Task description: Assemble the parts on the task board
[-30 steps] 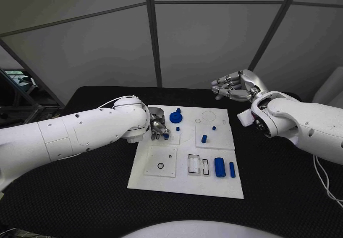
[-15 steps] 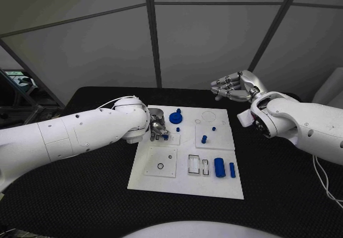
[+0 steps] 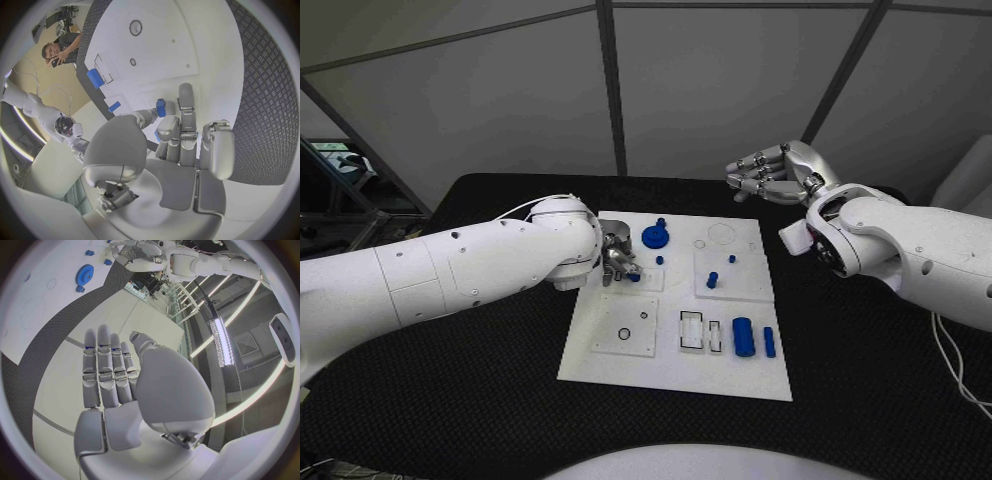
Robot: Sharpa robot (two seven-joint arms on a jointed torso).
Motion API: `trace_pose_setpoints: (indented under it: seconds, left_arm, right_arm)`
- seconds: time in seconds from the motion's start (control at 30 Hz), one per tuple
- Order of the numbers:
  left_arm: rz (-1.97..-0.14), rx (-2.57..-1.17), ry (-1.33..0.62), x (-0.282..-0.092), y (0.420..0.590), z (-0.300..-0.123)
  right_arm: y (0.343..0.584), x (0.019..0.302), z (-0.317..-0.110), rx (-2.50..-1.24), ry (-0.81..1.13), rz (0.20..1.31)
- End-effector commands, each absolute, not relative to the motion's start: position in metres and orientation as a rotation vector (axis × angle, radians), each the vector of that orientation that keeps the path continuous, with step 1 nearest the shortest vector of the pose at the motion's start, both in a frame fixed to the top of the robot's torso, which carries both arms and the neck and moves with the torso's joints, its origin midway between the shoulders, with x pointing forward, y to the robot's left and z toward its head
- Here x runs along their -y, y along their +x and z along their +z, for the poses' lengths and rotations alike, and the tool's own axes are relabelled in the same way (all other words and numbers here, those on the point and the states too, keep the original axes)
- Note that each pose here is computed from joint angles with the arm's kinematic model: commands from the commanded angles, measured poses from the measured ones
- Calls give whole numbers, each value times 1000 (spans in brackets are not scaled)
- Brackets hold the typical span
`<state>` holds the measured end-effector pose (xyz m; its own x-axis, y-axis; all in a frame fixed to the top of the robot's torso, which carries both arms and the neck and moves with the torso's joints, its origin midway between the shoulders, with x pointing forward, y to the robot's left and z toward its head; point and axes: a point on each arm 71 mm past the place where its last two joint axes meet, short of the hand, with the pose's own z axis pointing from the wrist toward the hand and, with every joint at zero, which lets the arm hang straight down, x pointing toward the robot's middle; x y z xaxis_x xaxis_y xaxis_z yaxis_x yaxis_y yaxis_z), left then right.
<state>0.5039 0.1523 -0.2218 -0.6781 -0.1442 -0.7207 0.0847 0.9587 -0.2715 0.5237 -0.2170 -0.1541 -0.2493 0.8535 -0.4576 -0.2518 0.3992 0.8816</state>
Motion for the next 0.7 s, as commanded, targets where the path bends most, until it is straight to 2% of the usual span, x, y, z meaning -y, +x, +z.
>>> trace_pose_setpoints:
  seconds: [0.03,0.7]
  left_arm:
    - [-339,-2313,-16,-153,501,-225]
    - [-342,-2314,-15,-151,501,-226]
  right_arm:
    - [524,216,-153,-1460,563,1166]
    - [524,215,-153,-1463,563,1166]
